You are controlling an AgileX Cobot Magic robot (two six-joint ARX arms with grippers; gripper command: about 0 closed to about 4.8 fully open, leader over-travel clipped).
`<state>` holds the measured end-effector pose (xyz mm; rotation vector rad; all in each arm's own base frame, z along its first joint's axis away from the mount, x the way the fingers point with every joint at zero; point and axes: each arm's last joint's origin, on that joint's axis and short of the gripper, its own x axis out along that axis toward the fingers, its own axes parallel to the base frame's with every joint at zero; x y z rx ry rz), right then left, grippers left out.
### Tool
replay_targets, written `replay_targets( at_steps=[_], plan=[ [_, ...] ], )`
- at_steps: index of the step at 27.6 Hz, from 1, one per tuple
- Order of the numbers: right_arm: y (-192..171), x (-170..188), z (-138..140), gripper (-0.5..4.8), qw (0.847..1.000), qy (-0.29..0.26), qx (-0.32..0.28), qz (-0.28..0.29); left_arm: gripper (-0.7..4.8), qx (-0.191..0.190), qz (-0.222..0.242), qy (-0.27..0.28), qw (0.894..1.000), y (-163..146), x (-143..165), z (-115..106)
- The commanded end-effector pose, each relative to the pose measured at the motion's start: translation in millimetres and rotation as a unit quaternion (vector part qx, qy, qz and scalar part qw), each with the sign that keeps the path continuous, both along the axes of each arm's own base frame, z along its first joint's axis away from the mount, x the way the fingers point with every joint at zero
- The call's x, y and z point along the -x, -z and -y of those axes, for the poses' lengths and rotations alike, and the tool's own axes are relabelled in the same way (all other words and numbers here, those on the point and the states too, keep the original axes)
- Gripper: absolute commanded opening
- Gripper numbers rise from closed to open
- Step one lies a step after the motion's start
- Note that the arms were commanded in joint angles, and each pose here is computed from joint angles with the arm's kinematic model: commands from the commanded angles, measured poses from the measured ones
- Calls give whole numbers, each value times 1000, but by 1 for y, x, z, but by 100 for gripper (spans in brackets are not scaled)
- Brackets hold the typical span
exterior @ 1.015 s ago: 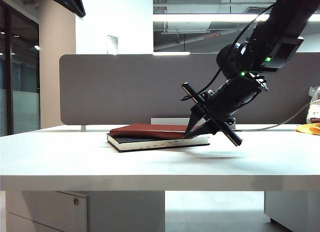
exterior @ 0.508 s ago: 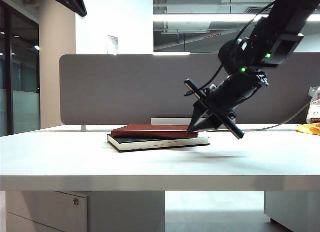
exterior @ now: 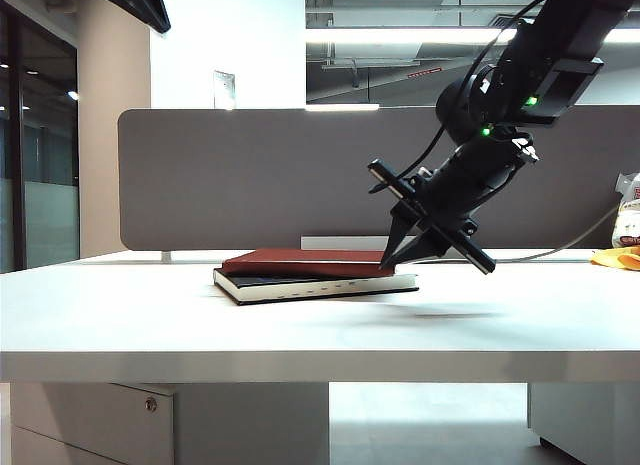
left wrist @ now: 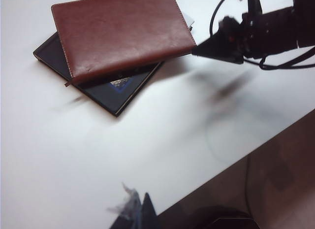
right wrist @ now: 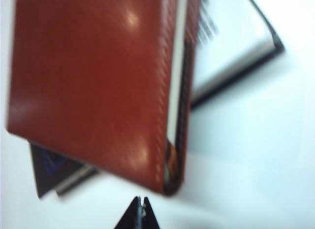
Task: Pick up the red book and place it on top of the black book.
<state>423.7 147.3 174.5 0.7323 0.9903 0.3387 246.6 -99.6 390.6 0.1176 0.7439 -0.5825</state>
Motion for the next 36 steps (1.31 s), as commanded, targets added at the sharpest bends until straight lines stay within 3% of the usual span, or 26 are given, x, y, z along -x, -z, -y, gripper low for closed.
replay_targets(
  at_steps=[1,17,31,36],
  plan=[
    [-2,1,-1,-5,1000,-12,3,3,-6,1,6,4,1000,-2,1,0],
    [17,-5,-2,-5,1000,-1,8,-3,-6,2,4,6,1000,-2,2,0],
    [-1,-19,2,-5,999,19,-1,45,-6,-1,-5,6,1000,-1,4,-1],
    [2,-29,2,-5,999,18,4,37,-6,0,1,6,1000,-5,9,-3]
  ],
)
